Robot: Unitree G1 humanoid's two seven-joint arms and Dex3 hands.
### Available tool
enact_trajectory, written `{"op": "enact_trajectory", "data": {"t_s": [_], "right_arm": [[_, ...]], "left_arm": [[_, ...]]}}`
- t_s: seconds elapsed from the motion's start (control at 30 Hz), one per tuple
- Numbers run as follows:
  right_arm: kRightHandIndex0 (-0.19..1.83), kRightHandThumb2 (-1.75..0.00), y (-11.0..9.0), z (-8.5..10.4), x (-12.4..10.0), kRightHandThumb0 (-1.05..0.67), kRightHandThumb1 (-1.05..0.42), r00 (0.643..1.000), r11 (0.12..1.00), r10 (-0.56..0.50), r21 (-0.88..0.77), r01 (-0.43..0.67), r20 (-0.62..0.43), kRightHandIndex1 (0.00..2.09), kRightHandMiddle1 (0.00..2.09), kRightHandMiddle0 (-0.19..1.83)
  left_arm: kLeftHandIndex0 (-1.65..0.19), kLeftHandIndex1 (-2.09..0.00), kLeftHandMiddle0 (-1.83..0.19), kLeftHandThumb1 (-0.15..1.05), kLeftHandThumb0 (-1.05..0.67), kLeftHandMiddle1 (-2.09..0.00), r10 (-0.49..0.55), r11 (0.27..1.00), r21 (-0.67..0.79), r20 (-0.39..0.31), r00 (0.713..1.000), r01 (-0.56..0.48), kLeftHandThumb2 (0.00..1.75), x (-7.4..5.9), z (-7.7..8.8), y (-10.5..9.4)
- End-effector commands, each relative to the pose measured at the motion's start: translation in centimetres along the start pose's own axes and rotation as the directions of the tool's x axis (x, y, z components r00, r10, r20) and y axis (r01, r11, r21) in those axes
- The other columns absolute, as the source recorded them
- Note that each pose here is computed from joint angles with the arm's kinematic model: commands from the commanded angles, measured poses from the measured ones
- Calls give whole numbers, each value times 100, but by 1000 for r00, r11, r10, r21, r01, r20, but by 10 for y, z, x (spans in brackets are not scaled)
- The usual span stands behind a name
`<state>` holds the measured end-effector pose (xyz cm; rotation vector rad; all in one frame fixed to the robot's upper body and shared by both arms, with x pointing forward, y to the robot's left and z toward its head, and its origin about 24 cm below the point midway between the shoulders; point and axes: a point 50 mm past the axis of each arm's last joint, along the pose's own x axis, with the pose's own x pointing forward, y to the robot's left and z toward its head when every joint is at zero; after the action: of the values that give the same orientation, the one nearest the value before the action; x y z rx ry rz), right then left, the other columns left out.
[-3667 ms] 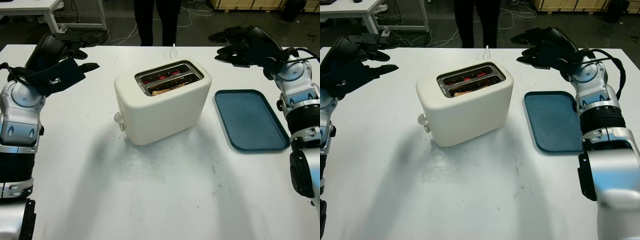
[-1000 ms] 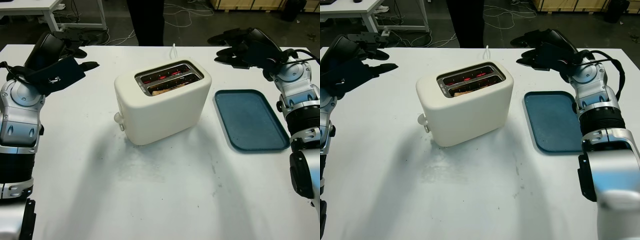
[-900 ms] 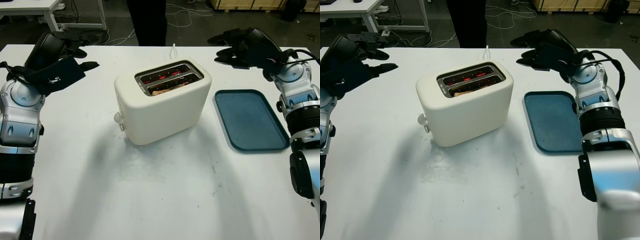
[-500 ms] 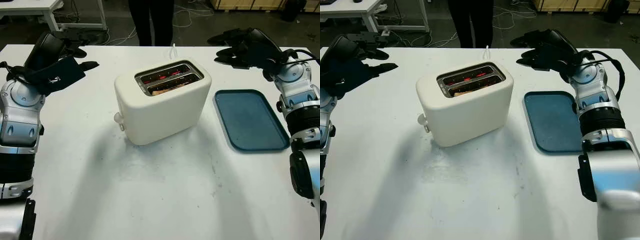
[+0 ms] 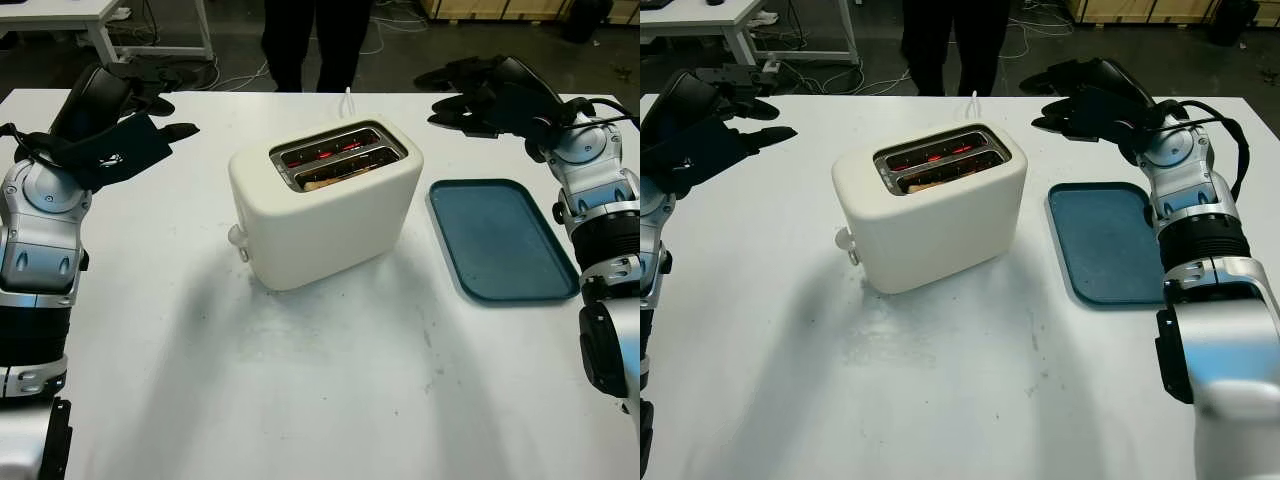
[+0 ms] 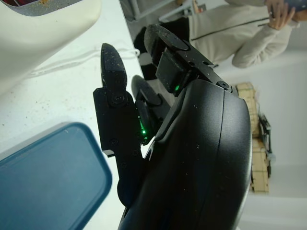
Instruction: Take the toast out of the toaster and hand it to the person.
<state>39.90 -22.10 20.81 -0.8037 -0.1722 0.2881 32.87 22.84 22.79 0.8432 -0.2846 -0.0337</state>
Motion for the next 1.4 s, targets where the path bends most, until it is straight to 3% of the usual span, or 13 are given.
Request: {"op": "enact_trajectory", "data": {"t_s": [0.0,1.37], "right_arm": [[75,-15,-2,-2,-2,-33,-92,1000,1000,-4,-6,4,-5,1,0,70],[74,-13,0,-3,-3,-32,-92,1000,1000,-8,7,8,0,0,0,70]], "left_arm": [[-72,-2,-53,92,-48,-60,4,1000,4,4,1000,-4,5,1,2,-2],[-72,-1,-53,92,-43,-56,2,1000,3,-11,1000,-2,6,0,0,-1]]}}
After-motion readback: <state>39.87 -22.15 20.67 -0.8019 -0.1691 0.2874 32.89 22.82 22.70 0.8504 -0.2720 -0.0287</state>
